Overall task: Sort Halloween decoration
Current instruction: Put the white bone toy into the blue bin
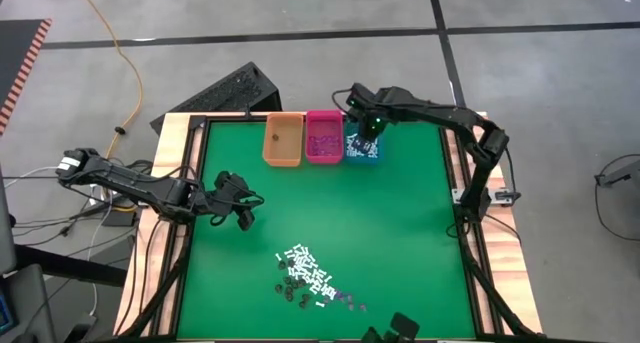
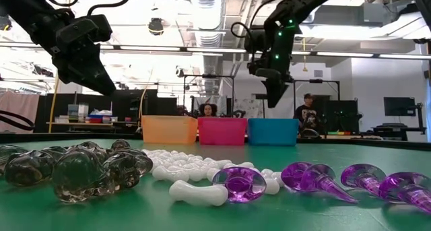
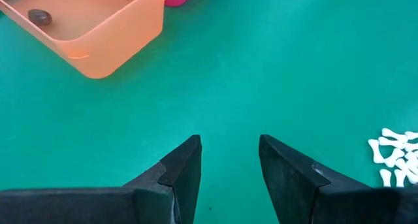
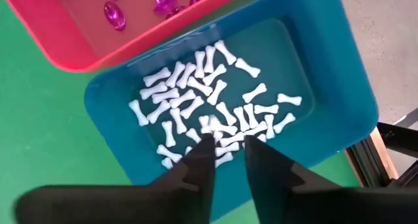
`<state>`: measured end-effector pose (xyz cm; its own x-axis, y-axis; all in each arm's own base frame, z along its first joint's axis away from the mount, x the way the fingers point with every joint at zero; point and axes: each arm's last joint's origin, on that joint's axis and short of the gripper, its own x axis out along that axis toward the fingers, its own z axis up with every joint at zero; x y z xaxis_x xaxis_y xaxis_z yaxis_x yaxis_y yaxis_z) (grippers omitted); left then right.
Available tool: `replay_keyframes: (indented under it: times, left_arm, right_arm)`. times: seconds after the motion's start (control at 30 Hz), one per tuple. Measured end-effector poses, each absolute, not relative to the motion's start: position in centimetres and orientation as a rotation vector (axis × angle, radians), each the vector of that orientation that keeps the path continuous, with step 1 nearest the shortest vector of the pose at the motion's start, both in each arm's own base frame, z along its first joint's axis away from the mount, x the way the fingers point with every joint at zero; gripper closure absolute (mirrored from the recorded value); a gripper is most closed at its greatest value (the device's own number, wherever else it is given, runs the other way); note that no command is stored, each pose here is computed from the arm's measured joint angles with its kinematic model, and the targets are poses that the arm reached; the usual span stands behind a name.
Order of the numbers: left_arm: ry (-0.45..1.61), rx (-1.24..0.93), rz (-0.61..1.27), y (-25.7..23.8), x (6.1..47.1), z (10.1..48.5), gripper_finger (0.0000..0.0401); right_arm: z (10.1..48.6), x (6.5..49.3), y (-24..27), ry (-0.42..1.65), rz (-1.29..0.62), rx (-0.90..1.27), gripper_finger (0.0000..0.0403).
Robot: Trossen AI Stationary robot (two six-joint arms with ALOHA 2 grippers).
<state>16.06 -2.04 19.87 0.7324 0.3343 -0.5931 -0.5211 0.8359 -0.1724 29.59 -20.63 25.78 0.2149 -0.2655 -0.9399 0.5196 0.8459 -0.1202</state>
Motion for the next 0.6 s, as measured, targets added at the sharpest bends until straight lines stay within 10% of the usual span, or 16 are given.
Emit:
replay_keyframes:
  times: [0.23,0.6]
  left_arm:
    - [0.579,-0.341,0.481,-2.0,16.1,19.9,0.0257]
    - [0.573,-0.340,0.490,-2.0,16.1,19.9,0.0257]
  right_arm:
    - [25.8,31.0,-18.7,1.205,-0.425,0.269,0.0220]
    - [27.3,38.8,-1.5,0.910,-0.093,0.031,0.0228]
